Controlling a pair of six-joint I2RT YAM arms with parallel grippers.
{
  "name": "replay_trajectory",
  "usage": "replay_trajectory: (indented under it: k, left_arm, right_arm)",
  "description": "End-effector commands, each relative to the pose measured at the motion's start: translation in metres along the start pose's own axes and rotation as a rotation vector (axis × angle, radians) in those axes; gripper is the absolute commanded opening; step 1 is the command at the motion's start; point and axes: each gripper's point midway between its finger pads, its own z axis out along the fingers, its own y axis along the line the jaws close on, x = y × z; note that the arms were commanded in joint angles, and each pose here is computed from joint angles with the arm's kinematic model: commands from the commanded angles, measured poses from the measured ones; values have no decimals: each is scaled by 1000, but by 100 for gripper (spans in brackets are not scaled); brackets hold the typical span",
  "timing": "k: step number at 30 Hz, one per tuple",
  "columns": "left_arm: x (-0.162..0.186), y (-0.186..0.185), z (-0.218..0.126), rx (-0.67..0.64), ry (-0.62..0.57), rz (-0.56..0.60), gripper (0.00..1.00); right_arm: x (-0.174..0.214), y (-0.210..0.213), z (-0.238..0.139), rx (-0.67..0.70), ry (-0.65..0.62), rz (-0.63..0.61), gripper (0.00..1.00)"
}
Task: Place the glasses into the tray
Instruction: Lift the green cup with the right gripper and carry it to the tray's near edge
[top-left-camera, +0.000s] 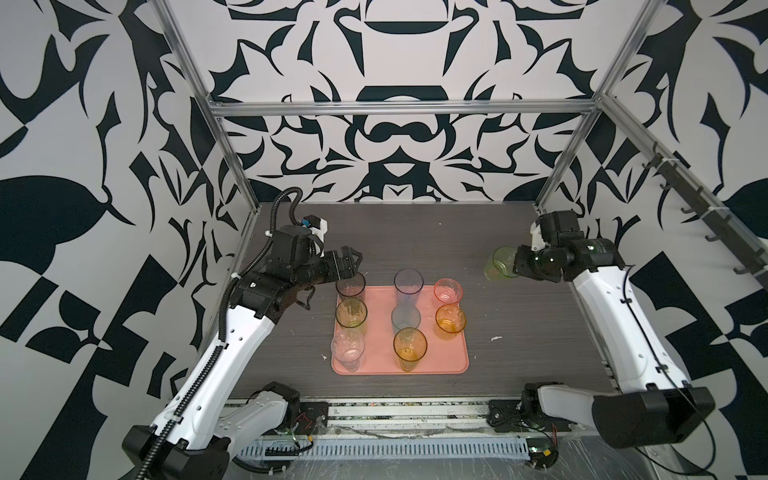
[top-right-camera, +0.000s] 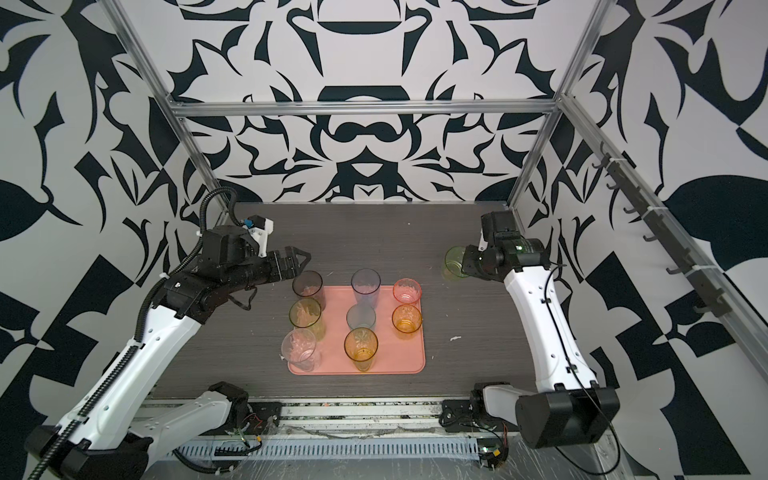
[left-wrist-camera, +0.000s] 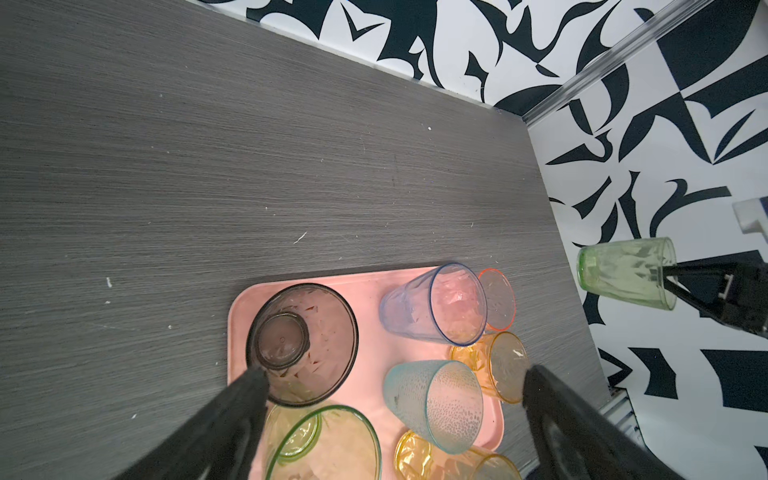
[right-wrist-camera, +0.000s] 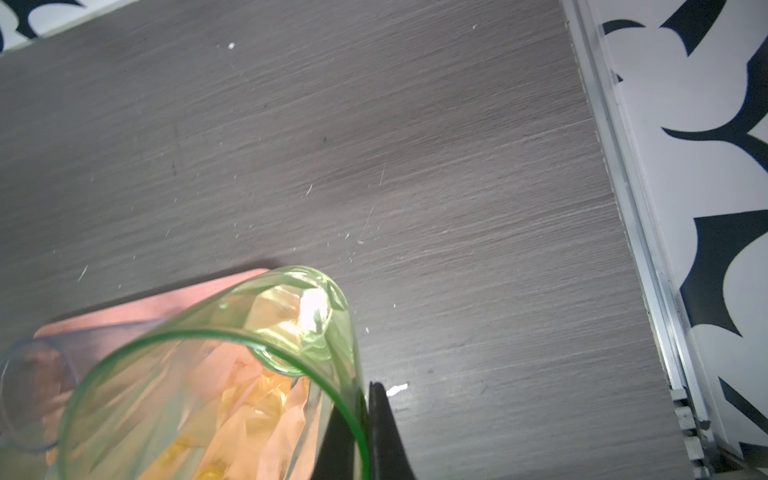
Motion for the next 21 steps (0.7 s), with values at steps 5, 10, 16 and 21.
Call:
replay_trajectory:
  k: [5,10,16,21]
  left_arm:
    - [7,0,-4,4,11,-32,99]
    - [9,2,-3,-1,16,-46,99]
    - [13,3,-3,5,17,-66,99]
    - [18,6,-5,0,16,-70,100]
  right_arm:
    - [40,6,-27,3,33,-50,0]
    - [68,24,-31,-17,80,-111,0]
    - [99,35,-36,-7,104,-176,0]
    - [126,36,-37,-2,142,-196,0]
